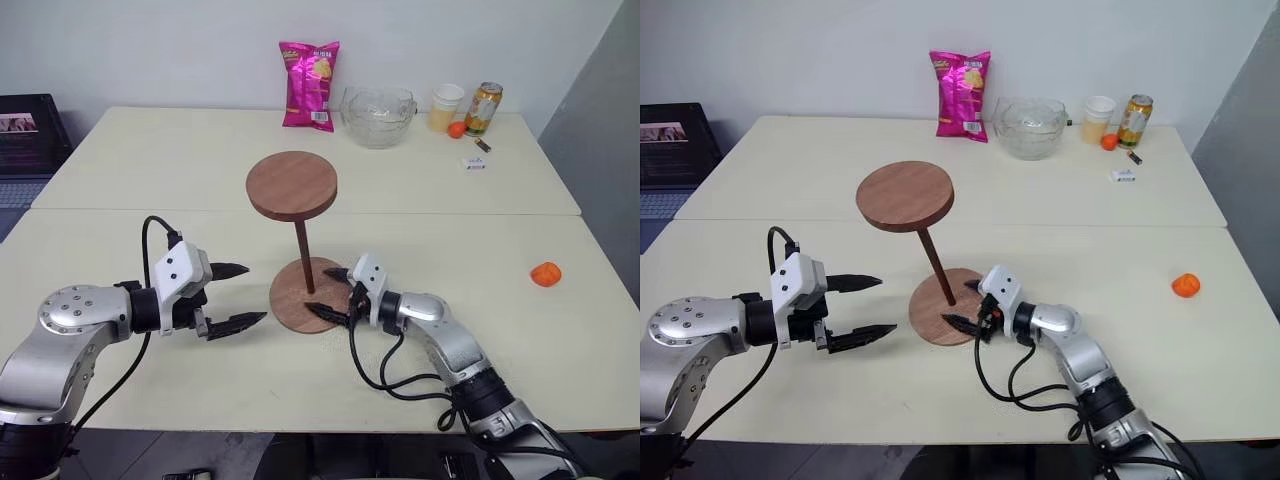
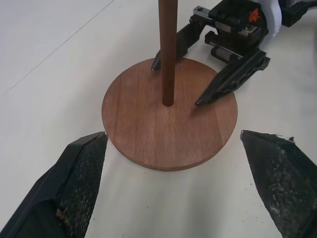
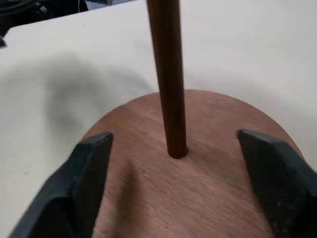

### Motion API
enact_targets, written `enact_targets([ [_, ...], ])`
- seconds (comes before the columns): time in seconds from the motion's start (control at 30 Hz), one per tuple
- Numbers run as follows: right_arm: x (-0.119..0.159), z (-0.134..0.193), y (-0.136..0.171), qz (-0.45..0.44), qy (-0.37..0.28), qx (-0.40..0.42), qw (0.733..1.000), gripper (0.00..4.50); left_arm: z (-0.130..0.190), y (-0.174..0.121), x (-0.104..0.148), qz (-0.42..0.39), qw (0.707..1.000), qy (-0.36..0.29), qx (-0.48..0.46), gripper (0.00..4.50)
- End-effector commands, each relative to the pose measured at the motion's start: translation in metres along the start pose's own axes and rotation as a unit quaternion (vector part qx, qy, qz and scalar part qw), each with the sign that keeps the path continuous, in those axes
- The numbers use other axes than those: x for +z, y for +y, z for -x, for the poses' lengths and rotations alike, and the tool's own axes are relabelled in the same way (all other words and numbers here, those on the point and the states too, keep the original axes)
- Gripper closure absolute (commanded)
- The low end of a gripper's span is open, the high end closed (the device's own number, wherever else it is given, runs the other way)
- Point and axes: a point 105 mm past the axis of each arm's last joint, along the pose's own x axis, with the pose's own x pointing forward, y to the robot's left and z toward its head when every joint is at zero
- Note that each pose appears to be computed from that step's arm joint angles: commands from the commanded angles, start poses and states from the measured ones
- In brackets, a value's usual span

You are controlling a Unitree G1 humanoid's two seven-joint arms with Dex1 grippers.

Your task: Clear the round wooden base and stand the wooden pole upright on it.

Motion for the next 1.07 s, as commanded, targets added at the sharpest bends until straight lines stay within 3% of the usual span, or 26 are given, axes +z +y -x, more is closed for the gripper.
enact_targets([
  [0.03,0.015,0.004,0.002,0.013,-0.023,0.008,1.0,0.07,0.002,-0.001,0.007,-0.022,1.0,-0.007,0.0,0.0],
  [0.3,0.024,0.023,-0.007,0.035,0.001,0.007,0.999,0.07,0.008,0.005,0.007,-0.029,0.999,-0.004,0.02,0.0],
  [0.5,0.035,0.058,-0.024,0.066,0.029,0.004,0.997,0.07,0.016,0.013,-0.003,-0.035,0.996,0.051,0.059,0.0],
  [0.6,0.055,0.095,-0.039,0.092,0.045,0.004,0.995,0.07,0.024,0.012,-0.006,-0.045,0.994,0.077,0.061,0.0],
  [0.87,0.072,0.144,-0.038,0.091,0.084,0.034,0.992,0.07,0.031,0.017,-0.005,-0.034,0.995,0.064,0.071,0.0],
  [1.07,0.072,0.149,-0.034,0.09,0.099,0.047,0.99,0.07,0.028,0.017,-0.004,-0.031,0.997,0.053,0.052,0.0],
])
